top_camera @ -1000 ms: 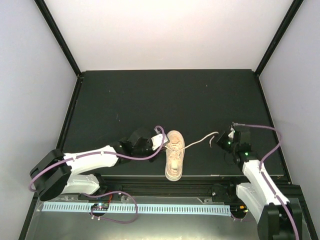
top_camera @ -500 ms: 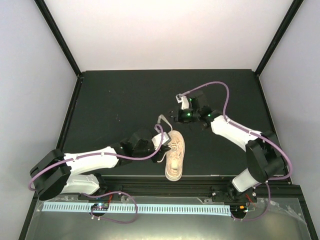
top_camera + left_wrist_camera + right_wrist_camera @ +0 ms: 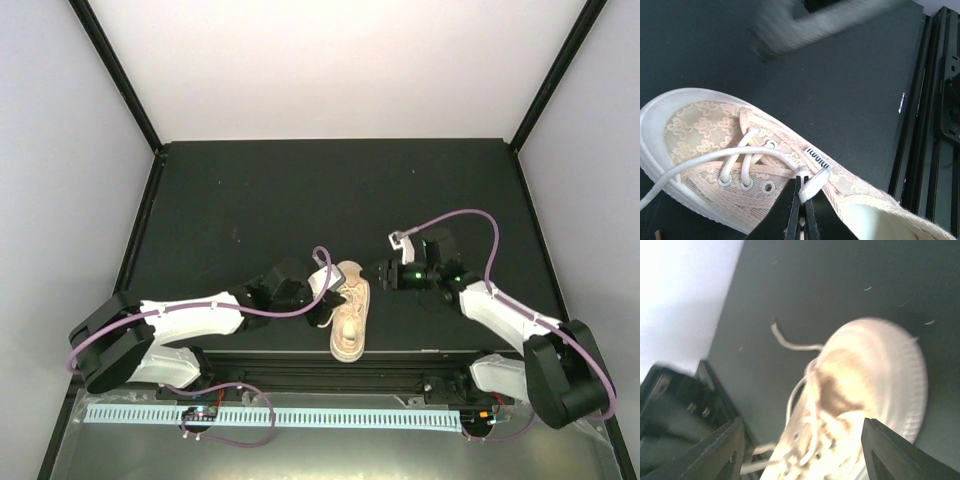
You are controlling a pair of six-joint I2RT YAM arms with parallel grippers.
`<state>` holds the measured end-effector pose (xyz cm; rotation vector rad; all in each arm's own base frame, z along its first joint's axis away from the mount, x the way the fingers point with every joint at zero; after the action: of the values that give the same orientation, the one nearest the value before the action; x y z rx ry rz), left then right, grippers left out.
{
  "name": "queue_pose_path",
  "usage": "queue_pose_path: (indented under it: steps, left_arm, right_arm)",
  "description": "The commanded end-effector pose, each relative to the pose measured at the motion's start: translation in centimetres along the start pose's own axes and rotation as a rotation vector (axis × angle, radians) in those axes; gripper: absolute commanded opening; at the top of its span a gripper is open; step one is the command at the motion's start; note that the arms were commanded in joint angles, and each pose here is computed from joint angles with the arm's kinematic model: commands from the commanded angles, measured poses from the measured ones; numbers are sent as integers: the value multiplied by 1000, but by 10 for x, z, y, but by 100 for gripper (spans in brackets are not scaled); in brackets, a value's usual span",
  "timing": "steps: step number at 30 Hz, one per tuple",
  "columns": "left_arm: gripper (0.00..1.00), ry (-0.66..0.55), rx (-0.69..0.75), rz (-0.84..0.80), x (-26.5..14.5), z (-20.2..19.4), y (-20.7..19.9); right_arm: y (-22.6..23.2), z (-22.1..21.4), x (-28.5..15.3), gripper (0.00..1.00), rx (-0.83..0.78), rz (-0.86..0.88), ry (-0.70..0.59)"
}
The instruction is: Tie the shoes
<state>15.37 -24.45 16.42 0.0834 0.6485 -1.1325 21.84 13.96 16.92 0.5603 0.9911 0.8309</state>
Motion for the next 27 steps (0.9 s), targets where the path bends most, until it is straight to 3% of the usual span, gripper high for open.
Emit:
queue_pose_path:
  steps: [1,5,8,18,27]
  left_arm:
    - [2,-40,-9,-44,3,10,-5]
    - [1,-31,-12,-47,7,10,-4]
    - [2,-24,-11,-46,8,10,-4]
    - [2,-23,-8,-45,9,11,-4]
    - [2,-19,-8,-46,11,11,-5]
  right_arm:
    - [24,-17,-7,66,-218,287,33]
    - [31,-27,-3,60,-282,299,56]
    - [32,-25,1,50,-300,309,45]
    - [37,-34,22,48,-344,328,166]
    - [35,-36,27,33,-348,323,180]
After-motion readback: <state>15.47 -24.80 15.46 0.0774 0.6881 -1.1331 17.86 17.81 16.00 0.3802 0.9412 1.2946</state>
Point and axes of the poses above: each gripper's point midway between its finger pads, its own x axis out along the fingers, its own y axis along the line the jaws close on, z = x × y, the point moved 10 cm from there along -x, back along the fingers
